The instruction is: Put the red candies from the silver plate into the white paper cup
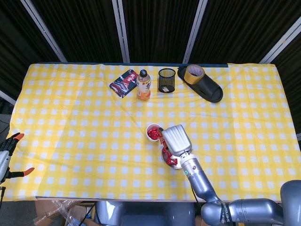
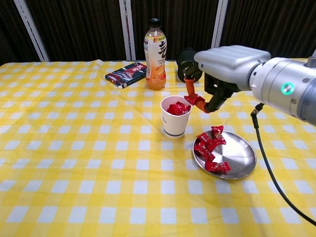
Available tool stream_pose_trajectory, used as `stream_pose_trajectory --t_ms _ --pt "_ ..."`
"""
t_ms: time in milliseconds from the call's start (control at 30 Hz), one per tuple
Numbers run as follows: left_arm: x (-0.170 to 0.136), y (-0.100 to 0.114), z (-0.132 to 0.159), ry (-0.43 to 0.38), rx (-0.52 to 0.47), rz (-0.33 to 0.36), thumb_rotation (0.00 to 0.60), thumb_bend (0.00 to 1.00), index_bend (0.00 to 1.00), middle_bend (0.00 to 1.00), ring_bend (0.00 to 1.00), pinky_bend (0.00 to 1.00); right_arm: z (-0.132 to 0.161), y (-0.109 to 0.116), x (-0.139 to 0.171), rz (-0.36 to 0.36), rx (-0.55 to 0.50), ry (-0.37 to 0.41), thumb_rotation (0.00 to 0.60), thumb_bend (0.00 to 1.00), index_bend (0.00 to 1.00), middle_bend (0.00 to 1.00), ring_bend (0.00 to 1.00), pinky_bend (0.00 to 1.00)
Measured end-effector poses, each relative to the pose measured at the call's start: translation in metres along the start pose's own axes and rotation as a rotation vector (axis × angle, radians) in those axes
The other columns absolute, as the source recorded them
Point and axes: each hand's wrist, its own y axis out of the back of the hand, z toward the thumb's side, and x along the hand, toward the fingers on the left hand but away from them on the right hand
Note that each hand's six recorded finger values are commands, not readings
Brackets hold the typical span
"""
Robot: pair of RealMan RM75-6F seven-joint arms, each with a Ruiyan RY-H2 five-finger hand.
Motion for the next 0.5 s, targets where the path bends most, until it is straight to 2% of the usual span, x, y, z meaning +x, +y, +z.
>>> stream_pose_trajectory --t_ms 233,500 --pt "0.001 0.000 -0.001 0.005 -0.008 -0.010 0.600 0.03 0.01 0.00 0.00 0.00 0.005 -0.004 -0.027 0.002 -0.011 -0.004 0.600 0.50 0.53 0.97 1.00 0.95" --pt "0.001 0.000 -0.001 0.008 -0.009 -0.019 0.600 0.03 0.01 0.00 0.00 0.00 0.005 -0.009 -0.038 0.020 -0.001 -0.008 0.600 0.50 0.53 0.97 1.00 0.95"
